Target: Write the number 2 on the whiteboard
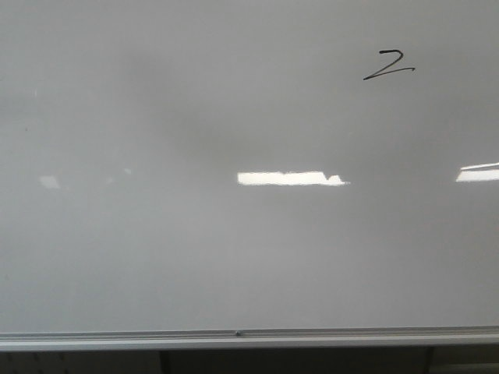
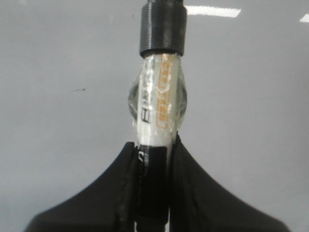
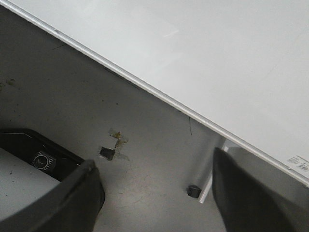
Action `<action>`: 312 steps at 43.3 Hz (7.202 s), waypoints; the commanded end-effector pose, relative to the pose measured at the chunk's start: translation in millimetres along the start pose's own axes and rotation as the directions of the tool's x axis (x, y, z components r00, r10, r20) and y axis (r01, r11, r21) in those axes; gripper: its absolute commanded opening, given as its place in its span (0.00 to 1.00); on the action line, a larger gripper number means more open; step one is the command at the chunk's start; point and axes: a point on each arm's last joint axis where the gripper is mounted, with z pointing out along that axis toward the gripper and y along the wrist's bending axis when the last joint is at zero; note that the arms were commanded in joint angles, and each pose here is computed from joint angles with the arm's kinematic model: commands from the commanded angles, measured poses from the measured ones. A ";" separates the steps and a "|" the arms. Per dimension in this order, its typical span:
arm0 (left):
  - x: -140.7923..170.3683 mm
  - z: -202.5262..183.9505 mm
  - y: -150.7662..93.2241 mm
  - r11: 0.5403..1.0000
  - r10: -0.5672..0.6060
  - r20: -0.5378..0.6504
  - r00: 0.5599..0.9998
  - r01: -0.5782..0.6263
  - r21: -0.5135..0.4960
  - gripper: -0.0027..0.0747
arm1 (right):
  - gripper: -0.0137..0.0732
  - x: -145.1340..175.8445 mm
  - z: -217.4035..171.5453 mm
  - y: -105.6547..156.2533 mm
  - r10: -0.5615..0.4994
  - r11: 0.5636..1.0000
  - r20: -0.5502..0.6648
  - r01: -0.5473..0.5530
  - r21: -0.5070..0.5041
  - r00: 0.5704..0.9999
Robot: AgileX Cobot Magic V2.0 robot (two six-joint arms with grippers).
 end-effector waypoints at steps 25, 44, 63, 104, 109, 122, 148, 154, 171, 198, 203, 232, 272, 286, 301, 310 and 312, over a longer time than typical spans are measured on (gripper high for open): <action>-6.4 70.9 0.6 0.995 0.037 0.244 0.969 -0.059 0.081 0.08 | 0.75 -9.1 -9.2 -3.4 -0.002 0.999 0.092 -0.001 0.035 0.996; -4.9 87.1 11.7 0.996 0.063 0.217 0.974 -0.073 0.041 0.36 | 0.75 -9.8 -9.2 -2.8 0.001 1.000 0.099 -0.004 0.028 0.995; -47.9 30.1 3.5 0.995 0.094 0.105 0.990 -0.092 -0.023 0.59 | 0.75 -13.3 -9.7 -3.4 0.149 0.988 0.141 -0.152 0.013 0.979; -23.7 -171.4 -38.1 0.942 0.233 -0.057 0.971 -0.211 0.262 0.59 | 0.75 65.9 -67.0 21.6 0.212 0.973 0.433 -0.231 -0.010 0.876; -21.3 -168.4 -39.1 0.944 0.214 -0.053 0.975 -0.193 0.266 0.59 | 0.75 67.9 -67.5 22.2 0.212 0.973 0.432 -0.230 -0.010 0.877; -21.5 -167.9 -39.3 0.944 0.215 -0.046 0.975 -0.196 0.267 0.33 | 0.53 68.7 -67.1 22.4 0.213 0.973 0.423 -0.230 -0.010 0.881; -21.3 -167.9 -39.2 0.943 0.218 -0.047 0.975 -0.198 0.267 0.01 | 0.08 68.5 -67.2 22.4 0.212 0.973 0.425 -0.229 -0.011 0.880; -21.3 -167.9 -39.2 0.943 0.218 -0.047 0.975 -0.198 0.267 0.01 | 0.08 68.5 -67.2 22.5 0.212 0.973 0.424 -0.229 -0.011 0.880; -21.8 -171.3 -33.8 0.954 0.195 -0.035 0.980 -0.181 0.240 0.01 | 0.08 68.5 -67.2 22.5 0.212 0.973 0.424 -0.229 -0.011 0.880; 105.9 -159.2 18.4 0.991 0.135 0.390 0.911 -0.116 -0.071 0.01 | 0.08 68.8 -67.1 22.5 0.212 0.973 0.421 -0.229 -0.011 0.882; 128.2 -152.3 22.6 0.994 0.096 0.412 0.906 -0.066 -0.088 0.01 | 0.08 68.8 -67.1 22.5 0.212 0.973 0.421 -0.229 -0.011 0.882; 152.3 -140.6 23.1 0.995 0.099 0.531 0.842 -0.088 -0.047 0.01 | 0.08 68.6 -66.9 22.5 0.213 0.973 0.421 -0.229 -0.011 0.882; 152.3 -140.3 23.1 0.995 0.100 0.528 0.843 -0.088 -0.047 0.01 | 0.08 68.6 -66.9 22.5 0.213 0.973 0.421 -0.229 -0.011 0.882; 152.5 -140.2 23.1 0.995 0.100 0.527 0.844 -0.088 -0.047 0.01 | 0.08 91.6 -38.0 21.2 0.193 0.933 0.640 -0.341 0.116 0.744; 152.5 -140.2 23.1 0.995 0.100 0.527 0.844 -0.088 -0.047 0.01 | 0.08 133.7 54.0 19.4 0.089 0.882 0.826 -0.430 0.194 0.557; 152.5 -140.2 23.1 0.995 0.100 0.527 0.844 -0.088 -0.047 0.01 | 0.08 146.8 81.8 18.0 0.064 0.864 0.851 -0.455 0.214 0.522; 152.5 -140.2 23.1 0.995 0.100 0.527 0.844 -0.088 -0.047 0.01 | 0.08 148.6 85.8 18.3 0.060 0.866 0.855 -0.453 0.212 0.516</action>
